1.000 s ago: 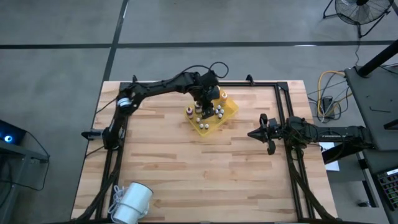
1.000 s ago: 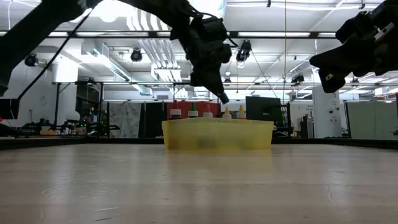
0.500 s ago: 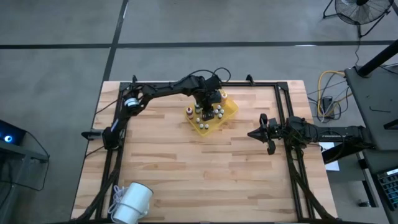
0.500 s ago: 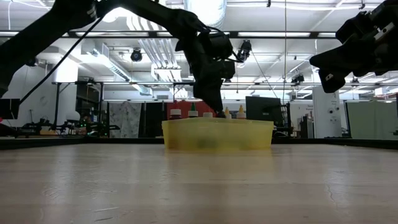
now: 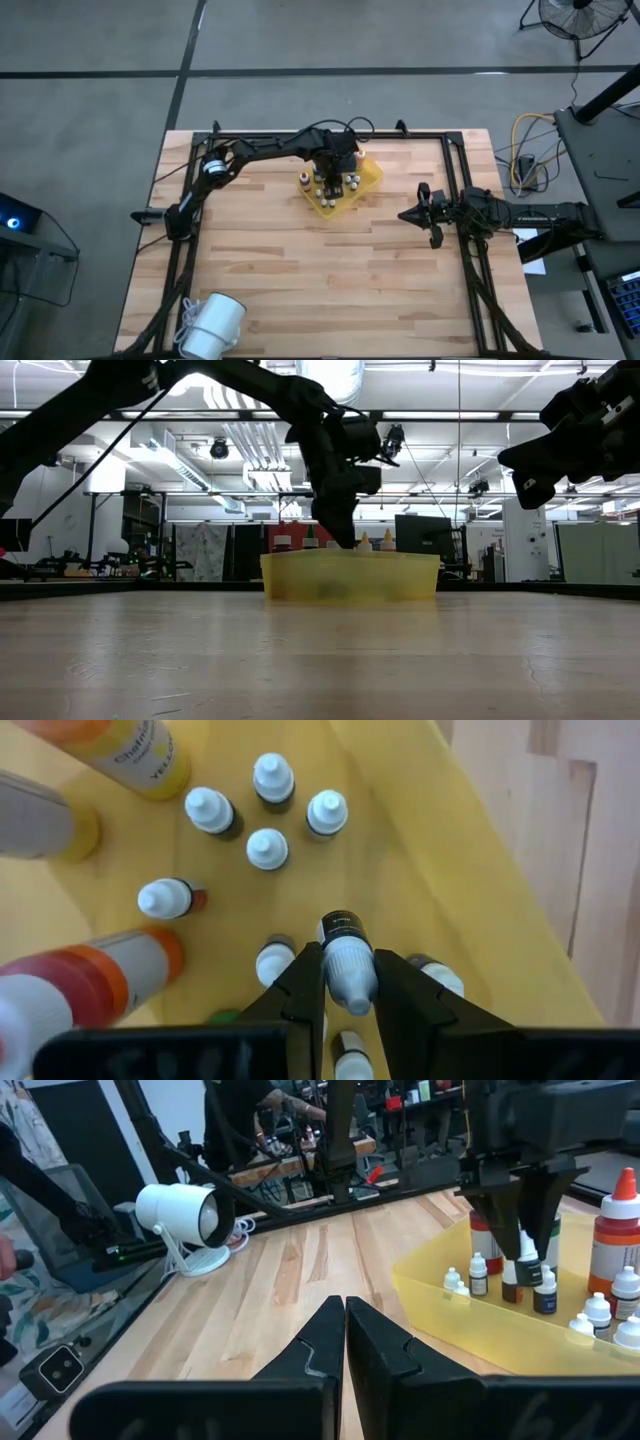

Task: Pick & Place food coloring
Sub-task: Put the small black food coloring bottle into the yellow bin

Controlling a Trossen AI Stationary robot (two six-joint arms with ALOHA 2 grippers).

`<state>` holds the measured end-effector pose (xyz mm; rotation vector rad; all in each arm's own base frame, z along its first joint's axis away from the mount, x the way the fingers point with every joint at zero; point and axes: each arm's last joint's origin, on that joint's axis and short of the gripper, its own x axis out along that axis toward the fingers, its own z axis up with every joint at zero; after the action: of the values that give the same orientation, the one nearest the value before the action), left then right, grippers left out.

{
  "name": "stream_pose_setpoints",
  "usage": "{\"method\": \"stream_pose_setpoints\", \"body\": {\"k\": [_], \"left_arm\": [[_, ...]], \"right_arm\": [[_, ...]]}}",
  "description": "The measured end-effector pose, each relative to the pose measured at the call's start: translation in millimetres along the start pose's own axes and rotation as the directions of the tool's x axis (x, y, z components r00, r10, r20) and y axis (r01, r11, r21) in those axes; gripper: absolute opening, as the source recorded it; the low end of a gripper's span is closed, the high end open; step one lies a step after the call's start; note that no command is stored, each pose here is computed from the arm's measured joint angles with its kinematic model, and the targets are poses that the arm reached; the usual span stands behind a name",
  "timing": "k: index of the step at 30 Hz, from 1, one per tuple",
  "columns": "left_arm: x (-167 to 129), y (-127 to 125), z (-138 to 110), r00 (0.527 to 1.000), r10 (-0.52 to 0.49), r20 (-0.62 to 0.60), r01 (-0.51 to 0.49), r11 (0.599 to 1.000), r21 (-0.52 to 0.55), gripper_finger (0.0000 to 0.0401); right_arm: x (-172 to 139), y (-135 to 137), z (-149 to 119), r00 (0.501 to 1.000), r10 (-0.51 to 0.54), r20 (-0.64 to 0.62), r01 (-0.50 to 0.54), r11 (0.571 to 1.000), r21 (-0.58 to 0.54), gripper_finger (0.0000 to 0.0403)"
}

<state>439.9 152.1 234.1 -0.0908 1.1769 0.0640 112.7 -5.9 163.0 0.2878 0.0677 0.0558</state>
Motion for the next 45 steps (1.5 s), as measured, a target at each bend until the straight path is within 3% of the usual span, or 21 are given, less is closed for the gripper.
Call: {"method": "stream_pose_setpoints", "body": {"k": [10,26,45], "left_arm": [[0,-16,3,1.000,-0.015,-0.019,0.016,0.999,0.028,0.0046],[-8,-13,27,1.000,-0.003,-0.016,0.003,1.000,0.002,0.0046],[27,-21,22,0.993,-0.026,-0.117,0.025,1.000,-0.008,0.0046]], "right_arm": [[0,0,0,1.000,0.000,0.000,0.000,1.000,0.000,0.0009],[0,0,0,1.000,0.000,-0.001,0.000,1.000,0.000,0.0009],[0,0,0,1.000,0.000,0.000,0.000,1.000,0.000,0.0009]]}}
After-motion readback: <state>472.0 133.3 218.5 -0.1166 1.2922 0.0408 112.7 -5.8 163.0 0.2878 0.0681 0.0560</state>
